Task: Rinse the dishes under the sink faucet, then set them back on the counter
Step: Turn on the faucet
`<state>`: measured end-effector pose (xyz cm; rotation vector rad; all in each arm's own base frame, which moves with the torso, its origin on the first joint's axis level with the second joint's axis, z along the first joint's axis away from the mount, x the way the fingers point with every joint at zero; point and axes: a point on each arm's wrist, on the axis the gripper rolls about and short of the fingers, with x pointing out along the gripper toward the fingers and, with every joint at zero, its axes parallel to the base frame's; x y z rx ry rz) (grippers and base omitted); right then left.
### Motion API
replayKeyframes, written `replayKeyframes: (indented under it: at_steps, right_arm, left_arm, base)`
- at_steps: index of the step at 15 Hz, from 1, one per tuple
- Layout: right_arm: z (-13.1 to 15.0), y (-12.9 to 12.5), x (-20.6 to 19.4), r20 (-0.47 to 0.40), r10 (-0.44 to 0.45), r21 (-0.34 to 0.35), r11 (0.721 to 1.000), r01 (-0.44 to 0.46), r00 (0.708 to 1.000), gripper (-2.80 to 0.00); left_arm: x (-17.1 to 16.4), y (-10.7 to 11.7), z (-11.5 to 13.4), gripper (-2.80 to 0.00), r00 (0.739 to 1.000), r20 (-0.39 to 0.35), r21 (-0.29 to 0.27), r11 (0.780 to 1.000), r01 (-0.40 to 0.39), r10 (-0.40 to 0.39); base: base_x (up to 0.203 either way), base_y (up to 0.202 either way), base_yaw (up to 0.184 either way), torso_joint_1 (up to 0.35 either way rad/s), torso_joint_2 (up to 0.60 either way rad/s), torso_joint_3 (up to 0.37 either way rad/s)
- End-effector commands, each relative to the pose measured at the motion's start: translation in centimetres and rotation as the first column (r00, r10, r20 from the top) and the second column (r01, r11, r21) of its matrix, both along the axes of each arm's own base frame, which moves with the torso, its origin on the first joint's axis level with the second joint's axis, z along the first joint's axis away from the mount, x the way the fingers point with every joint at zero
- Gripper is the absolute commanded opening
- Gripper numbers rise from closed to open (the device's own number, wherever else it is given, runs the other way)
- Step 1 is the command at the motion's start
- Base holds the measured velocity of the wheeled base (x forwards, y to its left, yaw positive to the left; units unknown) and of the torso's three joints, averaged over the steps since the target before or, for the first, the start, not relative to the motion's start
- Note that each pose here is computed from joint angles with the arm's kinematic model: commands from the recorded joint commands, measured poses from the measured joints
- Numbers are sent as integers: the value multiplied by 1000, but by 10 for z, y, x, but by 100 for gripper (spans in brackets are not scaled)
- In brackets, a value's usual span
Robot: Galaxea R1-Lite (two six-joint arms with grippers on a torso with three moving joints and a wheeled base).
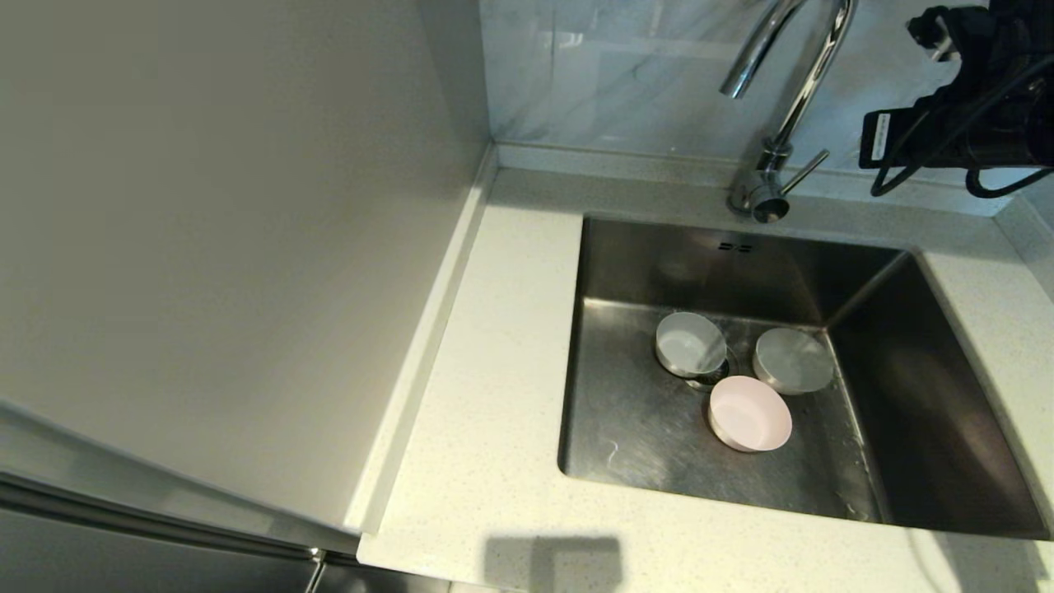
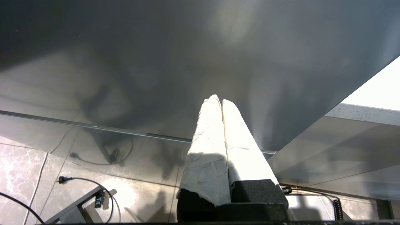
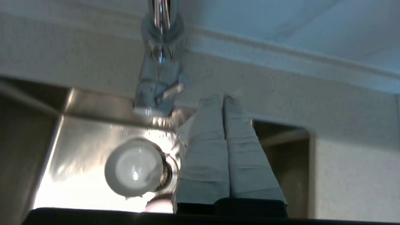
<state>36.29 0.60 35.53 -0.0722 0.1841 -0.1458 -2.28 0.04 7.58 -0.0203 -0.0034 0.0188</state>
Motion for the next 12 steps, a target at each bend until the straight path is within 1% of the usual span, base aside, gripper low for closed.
replayKeyframes:
  at_steps: [1, 9, 12]
  right_arm:
    - [-8, 2, 14, 3, 3, -2, 1000, -3, 1000, -280]
    - [-11, 13, 23, 37, 47, 11, 999, -47, 998, -280]
    - [-11, 19, 24, 51, 57, 46, 997, -59, 997, -280]
  left_arm:
    - [0, 0, 0, -280, 1000, 3, -1, 1000, -1, 1]
    - [0, 0, 0, -280, 1000, 3, -1, 1000, -1, 1]
    - [0, 0, 0, -280, 1000, 4, -1, 1000, -1, 1]
  base:
    - [0, 0, 0, 0, 0, 0]
    - [0, 0, 0, 0, 0, 0]
    - [0, 0, 0, 0, 0, 0]
